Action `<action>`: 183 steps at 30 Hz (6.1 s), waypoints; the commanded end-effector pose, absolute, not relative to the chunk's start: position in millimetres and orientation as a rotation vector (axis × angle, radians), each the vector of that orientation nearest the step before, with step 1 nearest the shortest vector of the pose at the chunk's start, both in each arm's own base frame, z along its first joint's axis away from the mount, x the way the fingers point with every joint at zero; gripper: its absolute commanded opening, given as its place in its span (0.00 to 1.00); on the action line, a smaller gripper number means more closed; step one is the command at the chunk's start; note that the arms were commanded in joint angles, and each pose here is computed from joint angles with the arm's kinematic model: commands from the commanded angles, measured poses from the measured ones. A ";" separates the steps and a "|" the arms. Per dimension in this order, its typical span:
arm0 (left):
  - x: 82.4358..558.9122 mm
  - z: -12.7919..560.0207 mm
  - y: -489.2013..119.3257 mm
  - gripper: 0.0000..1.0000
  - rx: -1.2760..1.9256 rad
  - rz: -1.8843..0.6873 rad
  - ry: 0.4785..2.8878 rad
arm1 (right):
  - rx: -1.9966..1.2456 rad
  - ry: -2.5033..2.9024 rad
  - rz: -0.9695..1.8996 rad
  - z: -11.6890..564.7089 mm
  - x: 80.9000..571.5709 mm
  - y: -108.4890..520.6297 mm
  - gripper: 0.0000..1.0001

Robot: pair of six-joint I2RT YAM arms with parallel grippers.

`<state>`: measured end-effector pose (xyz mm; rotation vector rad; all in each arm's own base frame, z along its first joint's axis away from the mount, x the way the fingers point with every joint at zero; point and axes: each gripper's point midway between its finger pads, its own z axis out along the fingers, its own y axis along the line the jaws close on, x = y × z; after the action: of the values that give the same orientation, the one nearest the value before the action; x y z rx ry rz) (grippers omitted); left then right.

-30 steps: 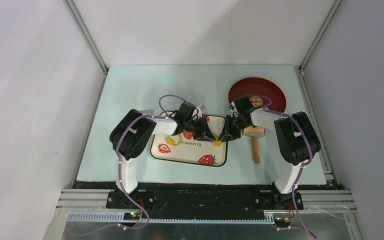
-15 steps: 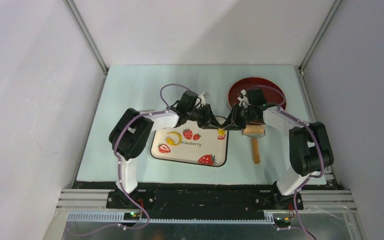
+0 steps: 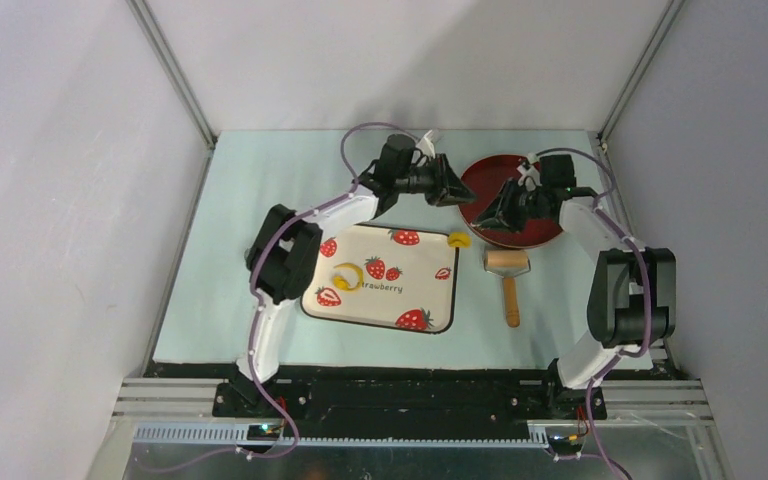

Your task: Roll out the dumpling wrappers from the dough

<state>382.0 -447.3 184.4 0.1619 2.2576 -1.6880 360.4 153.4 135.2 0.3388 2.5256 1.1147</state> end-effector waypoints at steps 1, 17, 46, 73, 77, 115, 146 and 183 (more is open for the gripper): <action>404.0 194.2 -472.3 0.25 0.166 -1.779 2.206 | 0.363 2.469 1.089 144.6 388.2 122.1 0.26; 422.9 137.1 -414.5 0.38 0.215 -1.468 2.371 | 0.327 2.633 1.001 108.4 379.3 132.4 0.56; 375.7 148.0 -341.2 0.43 0.347 -1.377 2.366 | -0.050 2.603 0.540 60.7 389.9 163.3 0.64; 358.1 143.7 -316.3 0.53 0.290 -1.349 2.362 | -0.056 2.596 0.592 58.3 406.2 177.8 0.38; 356.8 140.3 -316.2 0.53 0.290 -1.356 2.367 | -0.065 2.585 0.597 61.1 407.0 179.3 0.35; 339.7 118.5 -299.0 0.53 0.265 -1.350 2.406 | 0.195 2.347 0.774 179.0 439.0 110.5 0.30; 322.2 111.3 -293.8 0.54 0.242 -1.376 2.391 | 0.379 2.550 0.217 87.4 485.5 30.4 0.69; 355.4 238.2 -98.5 1.00 -0.310 -1.010 1.692 | 0.381 2.247 0.498 184.6 385.1 43.4 0.99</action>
<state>357.2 -146.2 196.7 -0.2690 1.9007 -1.1523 398.1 39.5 146.9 0.4084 2.3817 0.4575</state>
